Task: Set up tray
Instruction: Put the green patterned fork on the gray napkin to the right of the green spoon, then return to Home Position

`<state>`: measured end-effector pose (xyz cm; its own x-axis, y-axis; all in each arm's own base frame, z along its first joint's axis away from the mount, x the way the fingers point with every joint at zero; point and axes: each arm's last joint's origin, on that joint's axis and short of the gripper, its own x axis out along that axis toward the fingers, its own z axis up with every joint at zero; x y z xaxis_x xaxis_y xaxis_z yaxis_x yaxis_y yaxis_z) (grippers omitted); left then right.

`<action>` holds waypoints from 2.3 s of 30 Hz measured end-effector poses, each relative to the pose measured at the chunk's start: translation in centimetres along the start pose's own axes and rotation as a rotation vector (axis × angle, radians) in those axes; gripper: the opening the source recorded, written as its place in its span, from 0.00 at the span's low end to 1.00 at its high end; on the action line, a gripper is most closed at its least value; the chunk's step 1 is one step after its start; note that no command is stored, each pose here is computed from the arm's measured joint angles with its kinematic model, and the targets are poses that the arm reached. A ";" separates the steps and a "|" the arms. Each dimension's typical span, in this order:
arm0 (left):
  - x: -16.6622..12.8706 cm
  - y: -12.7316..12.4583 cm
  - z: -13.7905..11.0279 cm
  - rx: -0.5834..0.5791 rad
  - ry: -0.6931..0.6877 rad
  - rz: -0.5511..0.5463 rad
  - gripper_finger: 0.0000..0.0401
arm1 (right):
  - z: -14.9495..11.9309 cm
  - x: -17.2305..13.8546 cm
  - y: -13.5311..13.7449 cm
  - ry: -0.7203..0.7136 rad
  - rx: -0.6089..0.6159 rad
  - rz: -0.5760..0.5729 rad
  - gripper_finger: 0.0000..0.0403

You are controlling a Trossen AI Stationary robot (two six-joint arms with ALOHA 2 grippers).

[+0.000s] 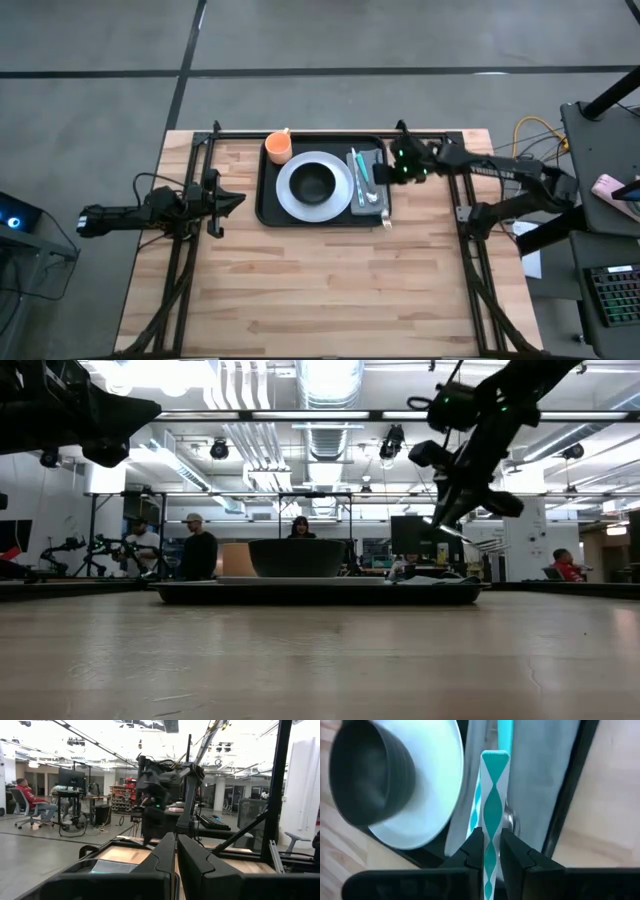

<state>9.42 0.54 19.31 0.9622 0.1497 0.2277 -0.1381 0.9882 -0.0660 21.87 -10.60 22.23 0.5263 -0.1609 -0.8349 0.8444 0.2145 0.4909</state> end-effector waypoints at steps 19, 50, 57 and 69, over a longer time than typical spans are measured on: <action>0.0 0.0 0.0 0.000 0.000 0.000 0.00 | 11.9 6.5 0.6 0.239 -0.070 -0.212 0.07; 0.0 0.0 0.0 0.000 -0.004 0.004 0.00 | 12.6 9.8 0.7 0.327 -0.063 -0.310 0.39; 0.0 0.0 0.0 0.000 -0.004 0.004 0.00 | 10.5 4.6 6.2 0.120 -0.389 -0.170 0.43; 0.0 0.0 0.1 -0.001 -0.006 0.005 0.00 | -2.9 -3.7 12.0 -0.304 -0.951 0.381 0.27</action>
<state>9.40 0.56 19.36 0.9600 0.1546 0.2334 -0.1425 0.9875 -0.0677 29.76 -4.61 30.43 0.8528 -0.1305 -0.5057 0.2634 0.9436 0.2008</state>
